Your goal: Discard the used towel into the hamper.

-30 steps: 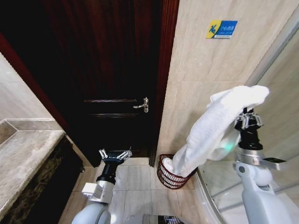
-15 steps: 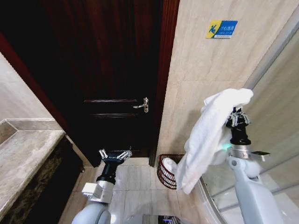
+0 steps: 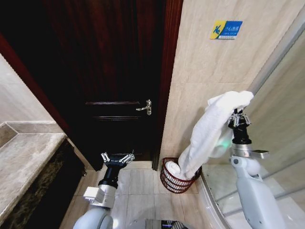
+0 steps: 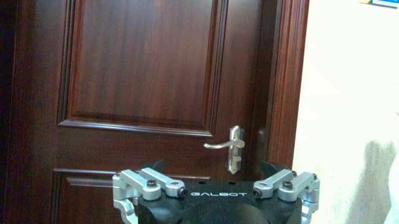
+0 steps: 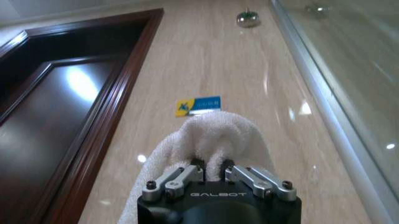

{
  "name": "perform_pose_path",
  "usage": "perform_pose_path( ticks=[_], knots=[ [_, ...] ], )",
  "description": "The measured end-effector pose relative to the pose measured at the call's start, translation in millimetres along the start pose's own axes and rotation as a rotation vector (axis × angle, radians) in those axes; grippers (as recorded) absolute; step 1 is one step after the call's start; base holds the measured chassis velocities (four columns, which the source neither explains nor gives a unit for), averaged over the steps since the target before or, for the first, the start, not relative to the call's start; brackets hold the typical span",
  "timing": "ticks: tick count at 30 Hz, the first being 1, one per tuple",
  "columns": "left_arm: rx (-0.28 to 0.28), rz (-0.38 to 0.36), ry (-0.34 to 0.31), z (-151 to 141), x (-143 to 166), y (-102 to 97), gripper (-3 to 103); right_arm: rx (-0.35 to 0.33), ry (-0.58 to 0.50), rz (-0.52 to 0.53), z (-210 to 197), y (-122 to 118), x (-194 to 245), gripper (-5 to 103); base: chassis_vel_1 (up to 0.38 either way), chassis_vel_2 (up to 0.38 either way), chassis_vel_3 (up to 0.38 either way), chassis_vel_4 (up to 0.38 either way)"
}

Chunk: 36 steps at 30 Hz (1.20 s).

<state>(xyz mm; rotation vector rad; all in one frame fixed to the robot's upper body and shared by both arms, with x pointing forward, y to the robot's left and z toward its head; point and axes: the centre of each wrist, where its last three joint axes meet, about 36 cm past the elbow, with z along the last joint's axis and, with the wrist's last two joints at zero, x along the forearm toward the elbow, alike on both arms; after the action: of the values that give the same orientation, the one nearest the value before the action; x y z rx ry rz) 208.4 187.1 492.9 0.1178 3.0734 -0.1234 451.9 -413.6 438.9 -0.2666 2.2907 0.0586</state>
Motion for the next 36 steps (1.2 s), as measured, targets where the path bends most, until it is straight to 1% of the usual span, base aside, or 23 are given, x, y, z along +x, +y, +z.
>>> perform_pose_path(
  ticks=[13,16,21,23,33,36],
  knots=[
    [0.000,0.000,0.000,0.0,0.0,0.0,100,-0.007,0.060,0.015,24.6,2.5,28.3,14,0.000,0.000,0.000,0.000],
    [0.000,0.000,0.000,0.0,0.0,0.0,100,-0.030,0.087,0.025,40.7,8.2,40.8,14,0.000,0.000,0.000,0.000],
    [0.000,0.000,0.000,0.0,0.0,0.0,100,-0.044,0.124,0.037,57.8,10.9,58.1,14,0.000,0.000,0.000,0.000],
    [0.000,0.000,0.000,0.0,0.0,0.0,100,-0.050,0.153,0.043,68.9,12.2,72.4,14,0.000,0.000,0.000,0.000],
    [0.000,0.000,0.000,0.0,0.0,0.0,100,-0.054,0.209,0.037,91.4,14.8,101.7,14,0.000,0.000,0.000,0.000],
    [0.000,0.000,0.000,0.0,0.0,0.0,100,-0.057,0.225,0.023,97.3,19.5,109.7,14,0.000,0.000,0.000,0.000]
  ],
)
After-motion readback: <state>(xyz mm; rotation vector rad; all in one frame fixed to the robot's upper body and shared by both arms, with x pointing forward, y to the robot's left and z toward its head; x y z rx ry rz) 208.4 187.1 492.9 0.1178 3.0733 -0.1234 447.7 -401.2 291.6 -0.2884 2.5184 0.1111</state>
